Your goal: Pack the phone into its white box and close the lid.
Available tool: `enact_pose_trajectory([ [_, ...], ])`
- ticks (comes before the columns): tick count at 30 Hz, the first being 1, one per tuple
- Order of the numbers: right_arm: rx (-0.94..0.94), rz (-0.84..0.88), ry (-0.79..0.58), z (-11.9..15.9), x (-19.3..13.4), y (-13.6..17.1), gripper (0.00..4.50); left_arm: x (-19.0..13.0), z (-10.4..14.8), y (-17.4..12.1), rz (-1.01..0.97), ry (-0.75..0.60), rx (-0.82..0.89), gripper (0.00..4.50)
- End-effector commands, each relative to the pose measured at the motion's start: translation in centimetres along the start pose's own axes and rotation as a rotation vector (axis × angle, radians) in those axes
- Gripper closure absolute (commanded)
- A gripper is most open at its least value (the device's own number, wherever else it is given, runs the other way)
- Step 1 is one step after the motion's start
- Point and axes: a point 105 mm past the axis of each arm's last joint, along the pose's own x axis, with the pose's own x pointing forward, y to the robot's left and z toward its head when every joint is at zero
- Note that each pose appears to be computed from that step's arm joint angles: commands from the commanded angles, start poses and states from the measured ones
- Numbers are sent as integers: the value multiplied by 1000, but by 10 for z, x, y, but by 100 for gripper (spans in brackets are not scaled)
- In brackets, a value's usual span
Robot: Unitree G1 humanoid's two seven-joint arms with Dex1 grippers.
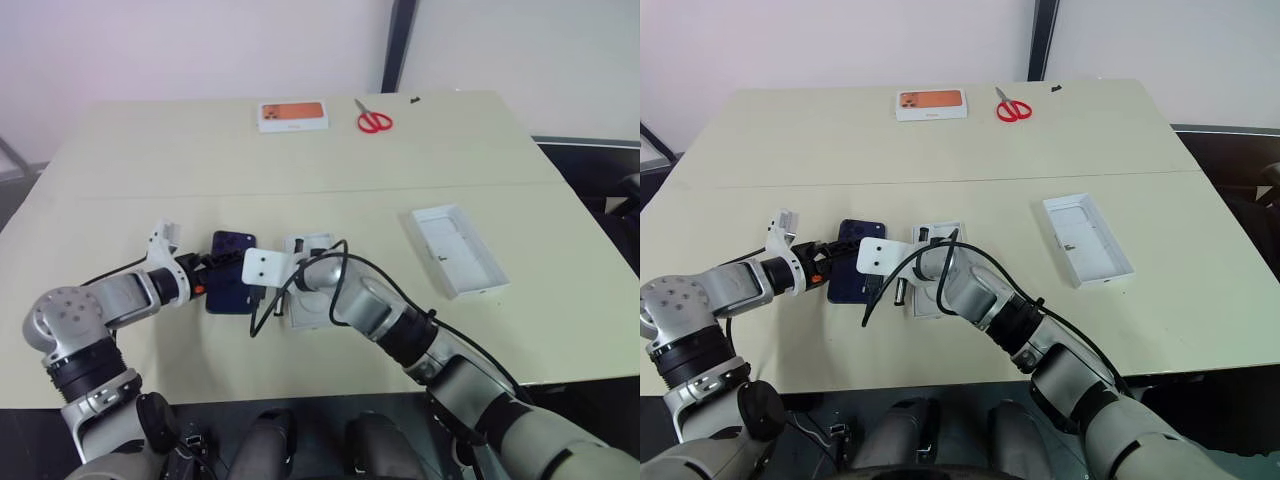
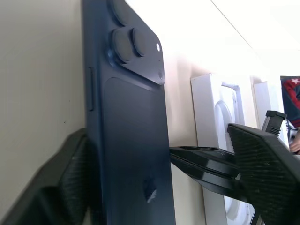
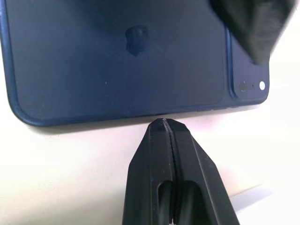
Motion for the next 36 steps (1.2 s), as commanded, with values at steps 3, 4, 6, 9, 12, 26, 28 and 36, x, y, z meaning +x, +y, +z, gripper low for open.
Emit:
enact_pose_trajectory([
  [3,-20,-12,-29,8,-4,-3,450,-8,5,-3,-13,-31,17,330],
  [4,-20,-12,-29,9,-4,-2,450,-9,6,-3,-15,-33,19,368],
  [6,-21,-12,-29,9,-4,-2,450,-10,6,-3,-15,-35,20,368],
  [9,-22,-12,-29,9,-4,-2,450,-11,6,-1,-7,-36,14,368],
  [12,-23,-12,-29,9,-4,-2,450,-13,7,1,-4,-39,9,368],
  [26,-5,-40,-112,29,-26,-17,450,-26,19,-10,-112,-142,-40,446],
  [28,29,-41,-159,34,-43,-22,450,-32,26,-18,-159,-199,-51,446],
  [36,178,-46,-250,4,-123,-44,450,1,-14,-84,-360,-200,-161,446],
])
